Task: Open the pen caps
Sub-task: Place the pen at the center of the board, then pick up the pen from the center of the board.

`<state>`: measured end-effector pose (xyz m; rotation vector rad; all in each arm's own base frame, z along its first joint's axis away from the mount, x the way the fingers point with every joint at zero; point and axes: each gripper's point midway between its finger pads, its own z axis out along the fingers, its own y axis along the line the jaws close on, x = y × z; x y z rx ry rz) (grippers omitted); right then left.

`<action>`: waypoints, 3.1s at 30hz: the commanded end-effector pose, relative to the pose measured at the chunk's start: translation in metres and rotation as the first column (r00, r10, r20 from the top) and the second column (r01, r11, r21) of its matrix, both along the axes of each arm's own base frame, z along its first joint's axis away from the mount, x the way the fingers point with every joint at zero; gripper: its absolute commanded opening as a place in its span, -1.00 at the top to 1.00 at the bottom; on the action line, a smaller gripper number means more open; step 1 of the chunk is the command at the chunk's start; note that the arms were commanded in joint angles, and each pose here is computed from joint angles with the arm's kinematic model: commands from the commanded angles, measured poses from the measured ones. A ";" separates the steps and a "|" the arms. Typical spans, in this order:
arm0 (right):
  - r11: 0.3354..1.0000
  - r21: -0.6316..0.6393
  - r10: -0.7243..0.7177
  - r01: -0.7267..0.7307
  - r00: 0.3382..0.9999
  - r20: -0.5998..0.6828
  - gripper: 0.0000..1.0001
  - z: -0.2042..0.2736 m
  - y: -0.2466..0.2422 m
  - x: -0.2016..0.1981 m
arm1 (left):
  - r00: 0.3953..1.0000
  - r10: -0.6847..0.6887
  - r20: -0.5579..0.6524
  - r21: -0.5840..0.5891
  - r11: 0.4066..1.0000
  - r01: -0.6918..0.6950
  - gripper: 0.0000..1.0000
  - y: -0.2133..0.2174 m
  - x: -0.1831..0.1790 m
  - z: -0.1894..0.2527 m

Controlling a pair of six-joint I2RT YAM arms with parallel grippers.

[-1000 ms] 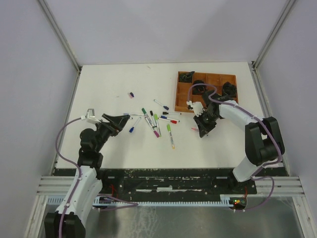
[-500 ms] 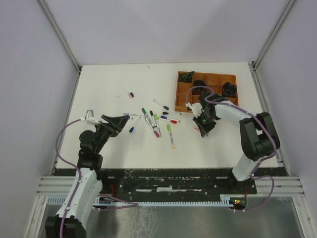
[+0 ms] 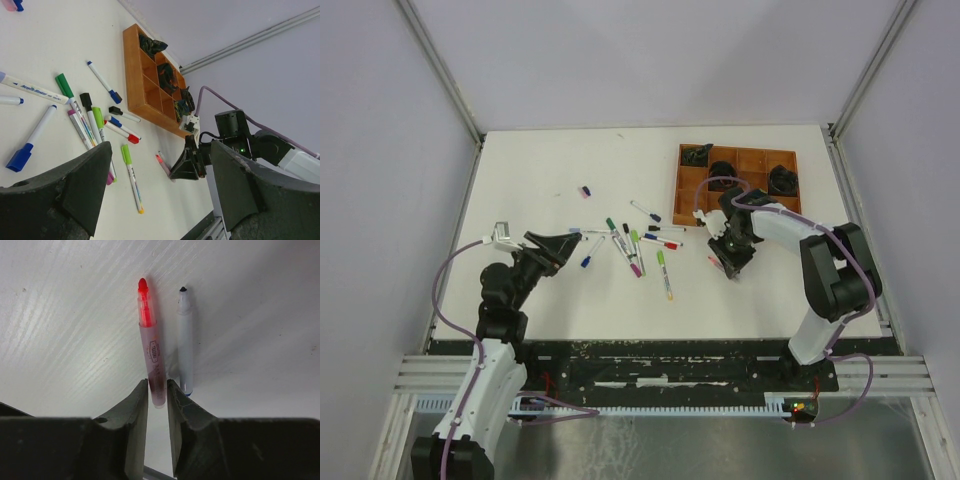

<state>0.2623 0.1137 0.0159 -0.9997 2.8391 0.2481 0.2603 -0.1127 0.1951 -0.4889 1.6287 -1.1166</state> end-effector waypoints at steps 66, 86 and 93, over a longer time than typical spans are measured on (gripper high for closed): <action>0.817 0.574 -0.330 0.056 0.862 0.386 0.15 0.204 0.001 0.026 | 0.876 0.284 -0.390 0.858 0.456 0.234 0.00 -0.220 0.012 -0.158; 0.811 0.582 -0.332 0.055 0.863 0.381 0.15 0.203 0.001 0.025 | 0.852 0.304 -0.426 0.850 0.456 0.263 0.28 -0.214 0.003 -0.180; 0.809 0.585 -0.334 0.056 0.863 0.379 0.15 0.204 0.001 0.025 | 0.845 0.297 -0.445 0.843 0.457 0.284 0.41 -0.215 0.000 -0.188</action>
